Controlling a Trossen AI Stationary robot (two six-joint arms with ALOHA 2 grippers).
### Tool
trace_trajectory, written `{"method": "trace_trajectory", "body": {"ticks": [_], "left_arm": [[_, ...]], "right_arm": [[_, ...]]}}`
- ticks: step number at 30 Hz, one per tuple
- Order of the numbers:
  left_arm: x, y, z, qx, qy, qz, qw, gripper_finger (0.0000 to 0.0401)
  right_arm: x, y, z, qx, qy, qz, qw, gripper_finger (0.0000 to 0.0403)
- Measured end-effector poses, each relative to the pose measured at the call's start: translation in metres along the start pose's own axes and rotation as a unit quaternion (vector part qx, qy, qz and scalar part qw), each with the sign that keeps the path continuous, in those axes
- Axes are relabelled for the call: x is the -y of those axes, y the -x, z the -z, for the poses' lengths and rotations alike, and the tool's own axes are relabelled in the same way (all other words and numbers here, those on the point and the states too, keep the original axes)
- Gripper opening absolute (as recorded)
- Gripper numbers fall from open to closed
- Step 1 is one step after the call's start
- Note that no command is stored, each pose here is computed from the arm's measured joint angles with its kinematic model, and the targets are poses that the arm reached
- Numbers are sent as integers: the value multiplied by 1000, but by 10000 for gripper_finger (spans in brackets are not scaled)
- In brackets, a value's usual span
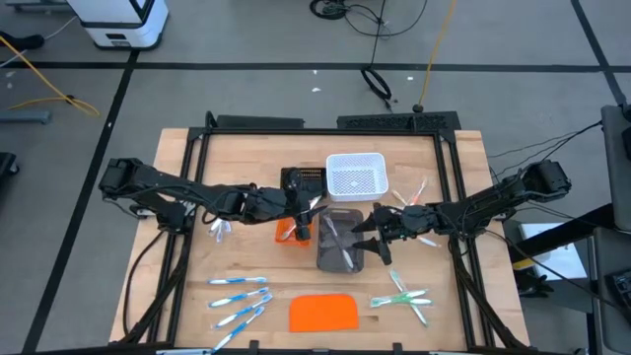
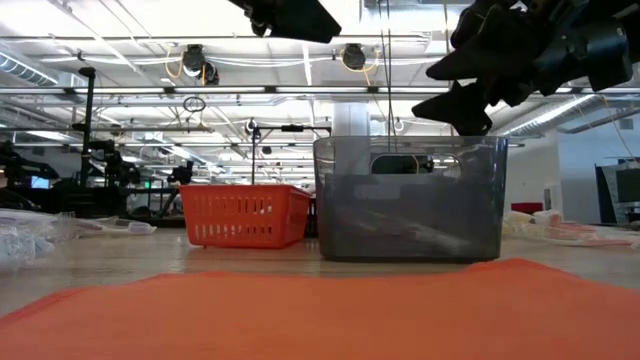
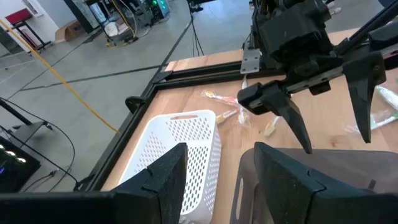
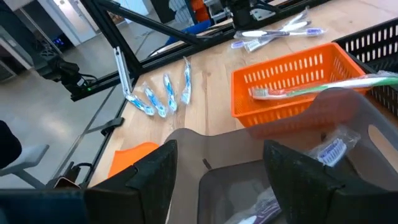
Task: Pick & Place Toothbrushes
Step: Put the orange toothbrush into the white bin
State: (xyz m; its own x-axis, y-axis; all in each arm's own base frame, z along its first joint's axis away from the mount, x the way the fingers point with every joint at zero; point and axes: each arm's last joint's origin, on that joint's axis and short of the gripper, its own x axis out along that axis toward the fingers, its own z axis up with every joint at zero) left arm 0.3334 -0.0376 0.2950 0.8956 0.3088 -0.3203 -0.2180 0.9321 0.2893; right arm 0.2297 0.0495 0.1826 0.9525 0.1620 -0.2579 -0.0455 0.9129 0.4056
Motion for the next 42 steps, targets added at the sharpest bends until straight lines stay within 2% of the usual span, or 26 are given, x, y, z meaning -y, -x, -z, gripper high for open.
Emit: {"method": "trace_trajectory", "body": {"ticks": [11,18,23,30,35,42], "left_arm": [[0,0,0,0,1,0,1000,189],[0,0,0,-1,1,0,1000,189],[0,0,0,-1,-1,0,1000,189],[0,0,0,-1,0,0,1000,189],[0,0,0,-1,-1,0,1000,189],[0,0,0,0,-1,0,1000,189]], "right_arm": [[1,6,-3,-7,36,7,999,224],[8,33,-8,-53,71,65,994,216],[12,58,-7,-81,105,123,983,201],[18,85,4,-159,118,163,967,185],[25,94,14,-219,131,205,945,172],[26,97,16,-244,140,209,937,162]]}}
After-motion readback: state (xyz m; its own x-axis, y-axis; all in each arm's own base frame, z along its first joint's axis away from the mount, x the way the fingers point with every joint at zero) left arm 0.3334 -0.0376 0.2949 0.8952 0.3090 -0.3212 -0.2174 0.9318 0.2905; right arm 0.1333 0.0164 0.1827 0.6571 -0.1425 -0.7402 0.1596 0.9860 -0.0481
